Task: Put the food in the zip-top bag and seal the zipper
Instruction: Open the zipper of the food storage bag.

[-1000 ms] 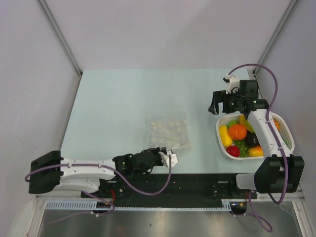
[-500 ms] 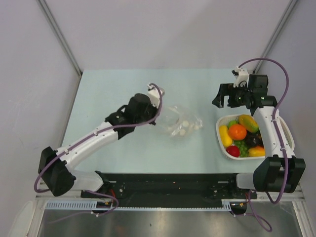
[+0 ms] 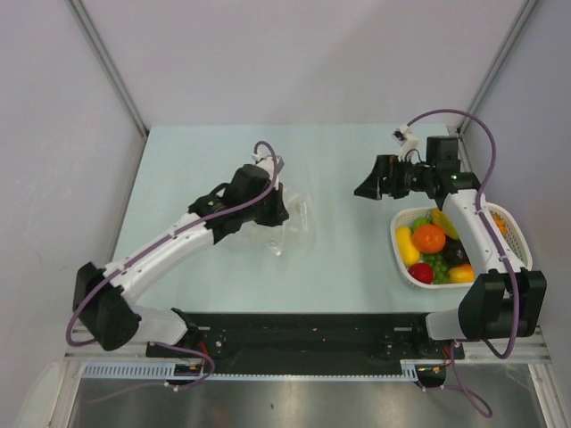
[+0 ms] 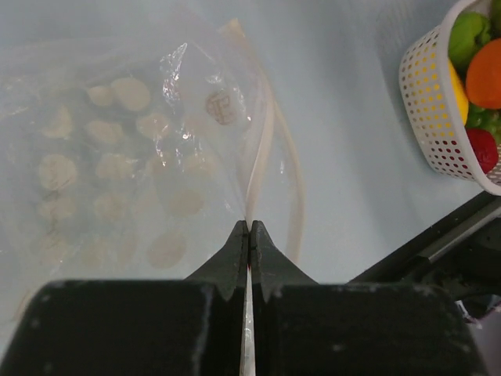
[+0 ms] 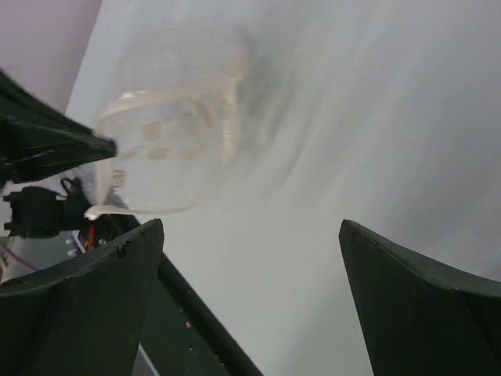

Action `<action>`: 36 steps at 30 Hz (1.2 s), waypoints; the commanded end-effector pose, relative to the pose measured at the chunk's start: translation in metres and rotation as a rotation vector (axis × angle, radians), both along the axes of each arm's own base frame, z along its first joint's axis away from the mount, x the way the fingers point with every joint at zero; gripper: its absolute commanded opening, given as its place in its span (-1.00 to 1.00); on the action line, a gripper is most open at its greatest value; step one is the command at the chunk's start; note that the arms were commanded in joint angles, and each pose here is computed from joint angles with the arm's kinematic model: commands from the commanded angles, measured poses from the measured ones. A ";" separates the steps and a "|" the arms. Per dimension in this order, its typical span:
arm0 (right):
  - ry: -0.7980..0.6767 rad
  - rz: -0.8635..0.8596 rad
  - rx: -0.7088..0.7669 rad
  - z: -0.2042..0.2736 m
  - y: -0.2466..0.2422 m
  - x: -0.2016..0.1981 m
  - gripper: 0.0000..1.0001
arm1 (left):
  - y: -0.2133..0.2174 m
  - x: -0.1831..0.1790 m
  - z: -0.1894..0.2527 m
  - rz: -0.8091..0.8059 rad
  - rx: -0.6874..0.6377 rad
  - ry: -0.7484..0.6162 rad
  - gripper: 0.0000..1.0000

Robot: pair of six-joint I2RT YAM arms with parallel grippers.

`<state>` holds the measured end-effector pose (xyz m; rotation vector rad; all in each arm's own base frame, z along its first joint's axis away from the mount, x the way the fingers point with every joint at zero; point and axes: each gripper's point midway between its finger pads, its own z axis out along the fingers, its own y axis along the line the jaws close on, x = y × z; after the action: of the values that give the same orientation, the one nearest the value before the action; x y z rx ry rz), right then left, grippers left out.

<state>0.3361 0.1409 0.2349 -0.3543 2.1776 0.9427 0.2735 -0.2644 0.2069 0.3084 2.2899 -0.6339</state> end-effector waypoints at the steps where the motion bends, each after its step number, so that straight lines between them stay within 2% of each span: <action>1: 0.080 0.089 0.089 -0.011 0.036 -0.016 0.99 | -0.037 0.002 -0.011 0.040 -0.146 0.172 -0.99; 6: 0.138 0.082 0.045 -0.039 0.058 -0.017 1.00 | -0.063 0.011 0.007 0.013 -0.269 0.173 -0.99; 12: 0.175 0.054 -0.062 -0.077 0.074 -0.006 0.97 | -0.065 0.004 0.015 -0.006 -0.339 0.204 -0.99; 14: 0.192 0.075 -0.058 -0.082 0.081 -0.009 0.96 | -0.063 0.005 0.020 -0.004 -0.356 0.192 -1.00; 15: 0.196 0.085 -0.046 -0.081 0.086 -0.010 0.88 | -0.057 0.003 0.020 0.003 -0.358 0.189 -0.99; 17: 0.204 0.115 -0.036 -0.083 0.093 -0.011 0.66 | -0.053 0.001 0.021 0.005 -0.372 0.187 -1.00; 18: 0.197 0.132 -0.040 -0.081 0.096 -0.012 0.30 | -0.049 -0.002 0.020 0.007 -0.374 0.189 -0.99; 20: 0.197 0.150 -0.039 -0.081 0.098 -0.012 -0.09 | -0.042 -0.004 0.015 0.011 -0.357 0.191 -1.00; 21: 0.191 0.159 -0.039 -0.078 0.098 -0.013 -0.53 | -0.037 -0.002 0.014 0.008 -0.338 0.173 -0.99; 22: 0.174 0.175 -0.044 -0.076 0.099 -0.013 -0.78 | -0.033 -0.002 0.016 0.004 -0.324 0.155 -0.94; 23: 0.157 0.183 -0.039 -0.069 0.099 -0.015 -1.00 | -0.026 -0.001 0.011 0.022 -0.284 0.148 -0.69; 25: 0.126 0.199 -0.044 -0.060 0.100 -0.017 -1.00 | -0.016 0.001 0.013 -0.015 -0.190 0.089 -0.43; 26: 0.095 0.210 -0.036 -0.049 0.101 -0.019 -1.00 | -0.010 0.006 0.016 -0.006 -0.152 0.047 -0.11; 29: 0.032 0.265 -0.060 -0.030 0.108 -0.031 -1.00 | 0.001 0.018 0.044 -0.035 -0.041 -0.097 0.26; 30: 0.005 0.276 -0.063 -0.022 0.110 -0.033 -1.00 | 0.005 0.020 0.050 -0.065 0.017 -0.146 0.32; 34: -0.013 0.304 -0.093 -0.020 0.116 -0.044 -1.00 | 0.002 0.013 0.081 -0.135 0.110 -0.281 0.67; 36: -0.007 0.308 -0.091 -0.021 0.117 -0.045 -1.00 | -0.006 0.001 0.094 -0.191 0.134 -0.341 0.68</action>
<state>0.2946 0.2555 0.1955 -0.6938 2.2600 1.0274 0.2887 -0.2739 0.2591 0.4574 2.1544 -0.6136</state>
